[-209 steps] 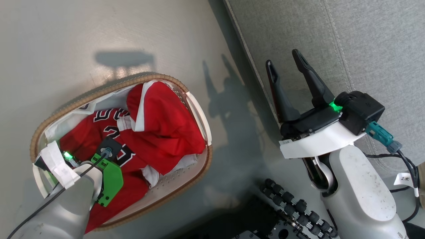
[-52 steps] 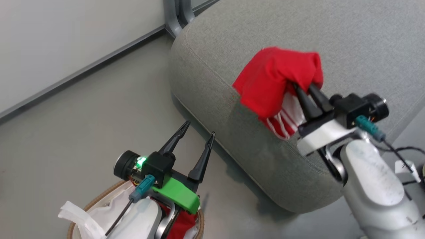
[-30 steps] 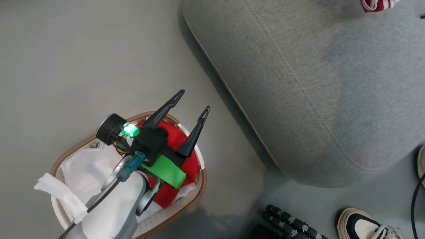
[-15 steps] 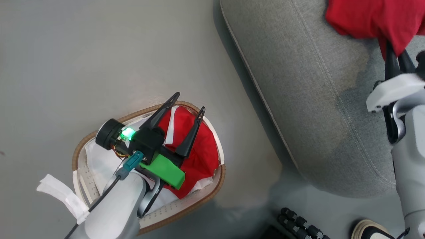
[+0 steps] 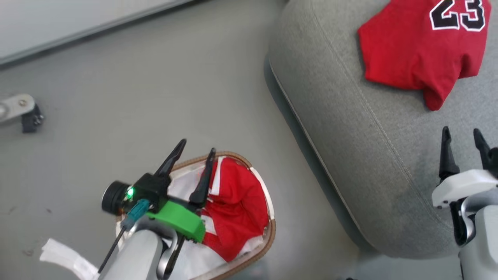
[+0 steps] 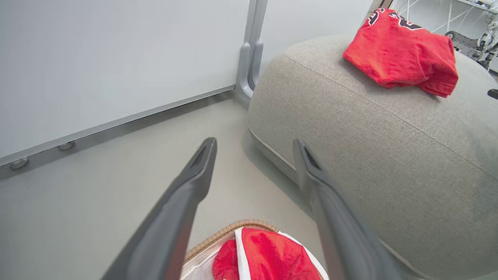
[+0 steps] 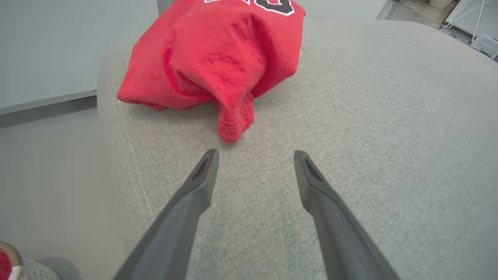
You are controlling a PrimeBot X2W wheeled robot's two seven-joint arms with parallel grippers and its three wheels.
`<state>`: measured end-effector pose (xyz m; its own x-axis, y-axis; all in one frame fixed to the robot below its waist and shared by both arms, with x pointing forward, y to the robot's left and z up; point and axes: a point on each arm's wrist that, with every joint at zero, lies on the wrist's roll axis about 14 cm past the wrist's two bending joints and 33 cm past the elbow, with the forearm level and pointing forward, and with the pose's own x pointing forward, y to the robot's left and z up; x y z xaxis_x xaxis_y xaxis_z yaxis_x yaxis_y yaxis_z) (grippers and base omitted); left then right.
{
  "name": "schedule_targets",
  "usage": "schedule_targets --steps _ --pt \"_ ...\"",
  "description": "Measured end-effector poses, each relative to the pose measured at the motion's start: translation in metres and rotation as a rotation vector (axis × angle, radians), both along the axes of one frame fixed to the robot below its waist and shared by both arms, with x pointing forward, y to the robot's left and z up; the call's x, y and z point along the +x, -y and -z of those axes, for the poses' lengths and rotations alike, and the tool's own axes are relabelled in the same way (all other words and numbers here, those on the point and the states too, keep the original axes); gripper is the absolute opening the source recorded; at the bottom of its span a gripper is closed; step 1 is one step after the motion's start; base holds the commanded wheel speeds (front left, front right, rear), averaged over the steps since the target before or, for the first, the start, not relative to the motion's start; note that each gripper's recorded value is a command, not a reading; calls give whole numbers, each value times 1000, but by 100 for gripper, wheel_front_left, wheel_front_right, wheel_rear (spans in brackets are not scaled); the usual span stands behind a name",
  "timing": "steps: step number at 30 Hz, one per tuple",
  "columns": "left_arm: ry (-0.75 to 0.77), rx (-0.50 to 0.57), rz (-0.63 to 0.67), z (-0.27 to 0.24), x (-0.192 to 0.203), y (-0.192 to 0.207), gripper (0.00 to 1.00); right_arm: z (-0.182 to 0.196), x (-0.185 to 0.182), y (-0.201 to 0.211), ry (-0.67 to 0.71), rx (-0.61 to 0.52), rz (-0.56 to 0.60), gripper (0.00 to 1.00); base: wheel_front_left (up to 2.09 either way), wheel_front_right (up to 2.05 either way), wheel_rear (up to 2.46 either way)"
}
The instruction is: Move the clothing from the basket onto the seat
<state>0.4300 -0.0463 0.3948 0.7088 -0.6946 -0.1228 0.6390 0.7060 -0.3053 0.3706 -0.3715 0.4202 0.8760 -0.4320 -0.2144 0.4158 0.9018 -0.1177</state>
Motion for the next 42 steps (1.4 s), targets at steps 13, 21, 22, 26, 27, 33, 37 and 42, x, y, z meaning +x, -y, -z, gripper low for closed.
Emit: schedule_targets --steps 13,21,22,26,27,33,37,42 --pt "54 77 -376 -30 -2 -113 100 -63 33 -98 264 95 -246 100 0 0 0" --pt "100 113 -540 -48 -17 -169 100 -87 51 -161 348 162 -412 100 0 0 0" --pt "105 117 -554 -50 -21 -174 100 -91 52 -168 359 165 -432 100 0 0 0" --pt "117 121 -596 -57 -33 -188 100 -100 49 -177 387 183 -454 100 0 0 0" --pt "118 122 -602 -57 -36 -190 100 -100 47 -178 388 187 -454 100 0 0 0" --pt "120 123 -634 -61 -56 -201 100 -87 30 -187 347 208 -470 100 0 0 0" --pt "123 115 -647 -63 -64 -205 100 -81 22 -189 329 215 -472 100 0 0 0" --pt "118 108 -643 -62 -66 -203 100 -76 18 -190 316 219 -471 100 0 0 0"
